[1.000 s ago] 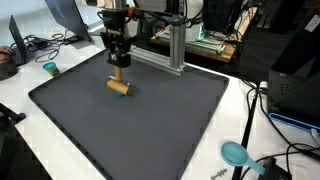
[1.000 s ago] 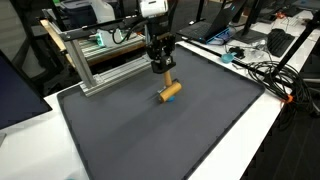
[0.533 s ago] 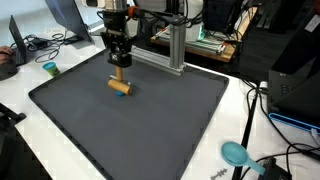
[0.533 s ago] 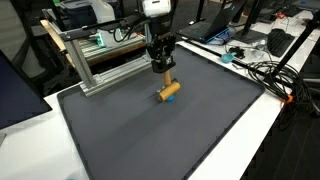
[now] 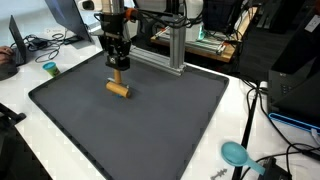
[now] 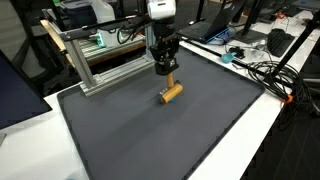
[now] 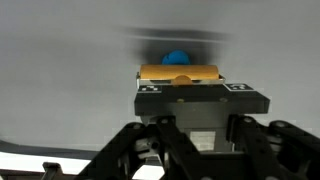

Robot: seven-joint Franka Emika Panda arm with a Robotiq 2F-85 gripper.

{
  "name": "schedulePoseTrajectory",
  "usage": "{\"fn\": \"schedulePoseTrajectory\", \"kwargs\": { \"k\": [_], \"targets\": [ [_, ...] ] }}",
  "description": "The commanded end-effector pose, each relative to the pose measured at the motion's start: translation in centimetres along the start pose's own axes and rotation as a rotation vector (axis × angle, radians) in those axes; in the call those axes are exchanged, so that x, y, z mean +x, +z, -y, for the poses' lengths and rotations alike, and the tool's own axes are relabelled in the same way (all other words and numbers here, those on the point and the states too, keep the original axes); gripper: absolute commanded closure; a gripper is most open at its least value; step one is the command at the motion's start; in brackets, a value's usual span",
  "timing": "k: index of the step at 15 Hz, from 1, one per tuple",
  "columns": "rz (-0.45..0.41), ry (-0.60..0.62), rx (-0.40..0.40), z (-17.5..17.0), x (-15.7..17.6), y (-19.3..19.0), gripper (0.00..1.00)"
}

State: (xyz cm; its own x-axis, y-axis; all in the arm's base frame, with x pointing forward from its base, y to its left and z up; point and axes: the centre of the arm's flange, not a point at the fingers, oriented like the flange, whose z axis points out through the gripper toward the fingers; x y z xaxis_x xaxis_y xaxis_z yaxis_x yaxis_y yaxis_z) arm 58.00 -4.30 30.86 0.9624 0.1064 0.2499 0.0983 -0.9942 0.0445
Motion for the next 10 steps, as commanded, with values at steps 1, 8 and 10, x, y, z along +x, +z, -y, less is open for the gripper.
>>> {"fn": "schedulePoseTrajectory", "kwargs": {
  "k": [1,8,10],
  "targets": [
    [0.105,0.003,-0.004,0.3,0.0,3.8,0.78],
    [0.114,0.002,0.005,0.2,1.0,4.5,0.78],
    [0.107,0.006,0.012,0.1,1.2,4.5,0.78]
  ]
}}
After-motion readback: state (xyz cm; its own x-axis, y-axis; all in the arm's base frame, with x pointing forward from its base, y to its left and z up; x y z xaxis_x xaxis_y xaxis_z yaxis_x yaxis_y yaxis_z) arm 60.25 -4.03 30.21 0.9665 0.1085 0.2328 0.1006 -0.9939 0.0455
